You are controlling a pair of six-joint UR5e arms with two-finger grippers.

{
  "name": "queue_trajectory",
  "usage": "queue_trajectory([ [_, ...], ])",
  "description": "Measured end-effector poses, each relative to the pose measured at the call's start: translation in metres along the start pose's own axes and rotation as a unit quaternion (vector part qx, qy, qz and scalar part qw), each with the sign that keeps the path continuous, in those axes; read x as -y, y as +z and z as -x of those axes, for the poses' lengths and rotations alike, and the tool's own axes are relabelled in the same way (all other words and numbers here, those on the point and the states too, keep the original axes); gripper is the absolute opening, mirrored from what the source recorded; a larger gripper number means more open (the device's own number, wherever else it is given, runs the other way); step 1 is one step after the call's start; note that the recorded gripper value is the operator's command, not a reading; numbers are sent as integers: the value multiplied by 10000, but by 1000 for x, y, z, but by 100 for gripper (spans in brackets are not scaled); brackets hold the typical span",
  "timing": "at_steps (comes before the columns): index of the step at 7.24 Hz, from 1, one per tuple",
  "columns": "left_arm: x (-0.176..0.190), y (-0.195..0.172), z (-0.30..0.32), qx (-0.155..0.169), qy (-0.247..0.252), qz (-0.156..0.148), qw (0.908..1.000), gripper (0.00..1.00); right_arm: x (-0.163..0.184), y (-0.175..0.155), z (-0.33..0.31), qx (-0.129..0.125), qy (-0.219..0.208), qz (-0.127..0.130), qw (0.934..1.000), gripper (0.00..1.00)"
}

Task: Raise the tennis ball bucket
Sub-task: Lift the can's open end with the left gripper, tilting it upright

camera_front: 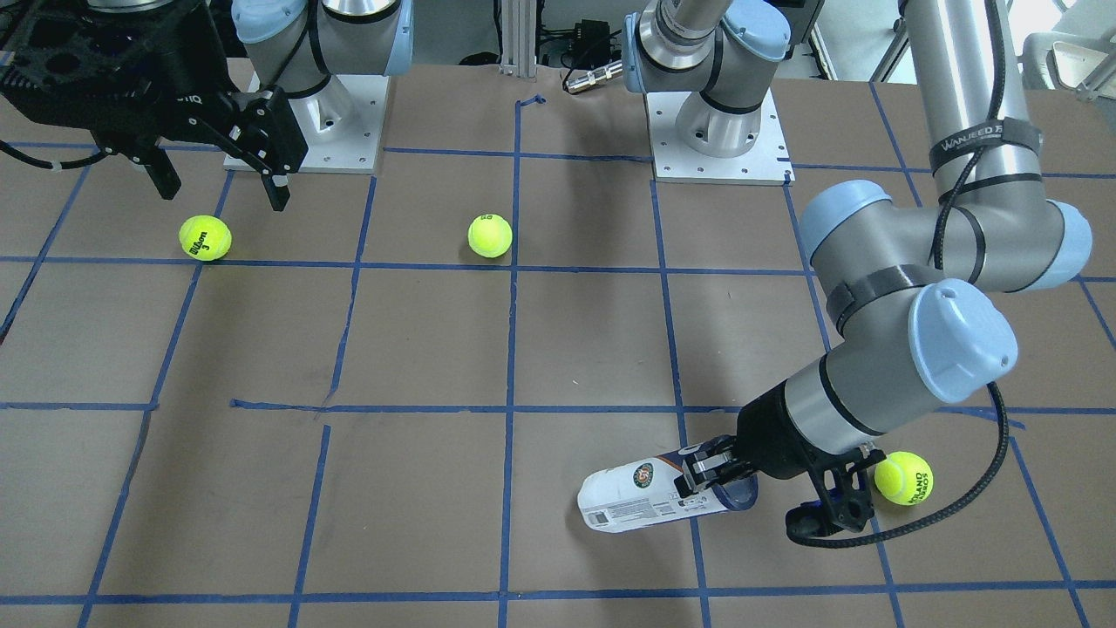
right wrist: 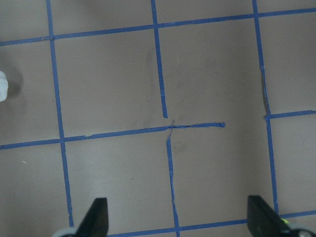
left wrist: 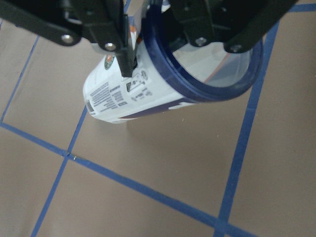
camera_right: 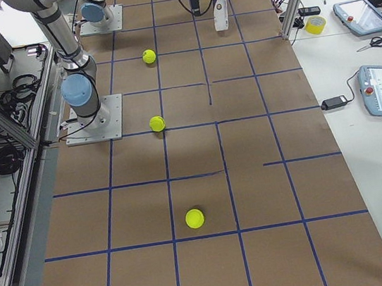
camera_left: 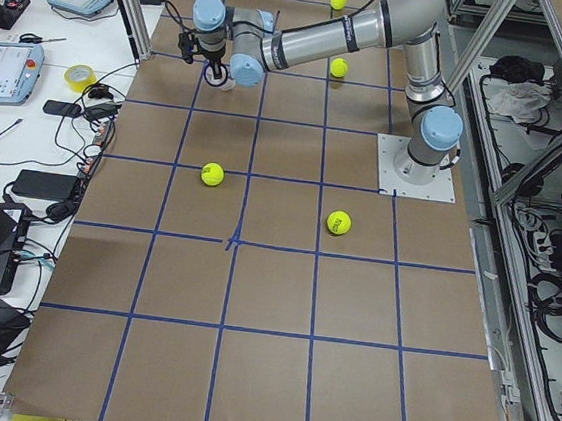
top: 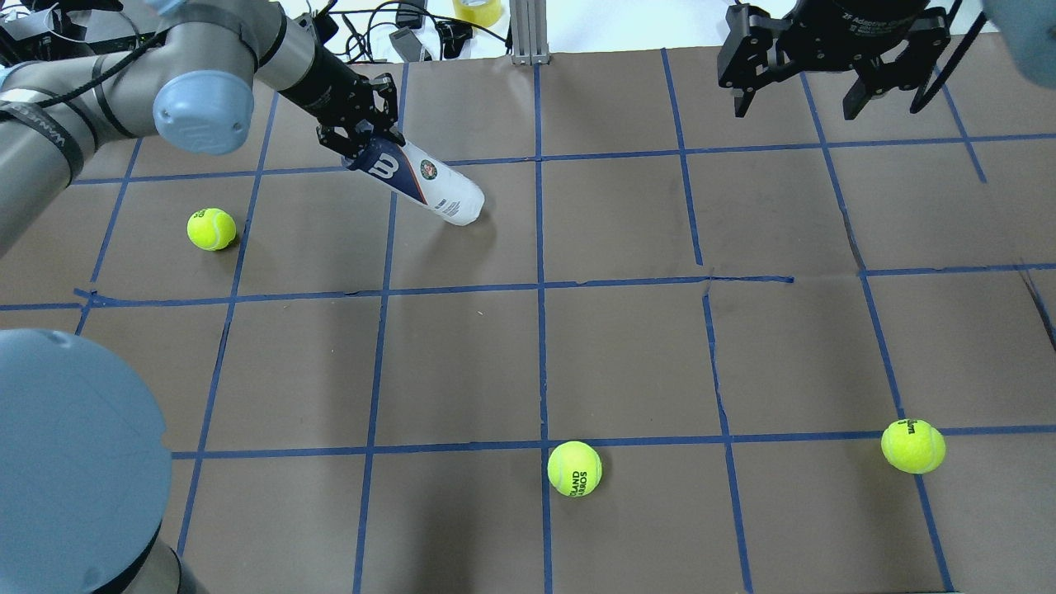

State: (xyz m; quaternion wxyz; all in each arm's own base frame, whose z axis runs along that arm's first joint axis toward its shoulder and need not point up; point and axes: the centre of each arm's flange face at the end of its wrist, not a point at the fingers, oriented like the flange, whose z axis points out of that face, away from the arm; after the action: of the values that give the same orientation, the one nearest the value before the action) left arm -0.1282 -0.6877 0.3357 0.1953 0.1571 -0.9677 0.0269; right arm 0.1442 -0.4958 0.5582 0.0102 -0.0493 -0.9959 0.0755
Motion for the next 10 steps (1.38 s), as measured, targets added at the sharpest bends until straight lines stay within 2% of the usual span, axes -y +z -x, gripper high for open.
queue_trajectory([
  [3, -21, -24, -69, 904, 595, -343, 9935, 0, 0, 0, 0, 4, 0, -1, 10000, 100],
  [5, -45, -11, -108, 1643, 1262, -611, 9764, 0, 0, 0, 0, 5, 0, 3, 10000, 100],
  [6, -52, -6, -120, 1833, 1570, -711, 9678, 0, 0, 1, 0, 5, 0, 6, 10000, 100],
  [8, -57, 9, -124, 1950, 1934, -648, 9594, 0, 0, 1, 0, 0, 0, 10, 10000, 100],
  [10, -61, 24, -121, 1884, 2094, -428, 9586, 0, 0, 2, 0, -9, 0, 20, 10000, 100],
])
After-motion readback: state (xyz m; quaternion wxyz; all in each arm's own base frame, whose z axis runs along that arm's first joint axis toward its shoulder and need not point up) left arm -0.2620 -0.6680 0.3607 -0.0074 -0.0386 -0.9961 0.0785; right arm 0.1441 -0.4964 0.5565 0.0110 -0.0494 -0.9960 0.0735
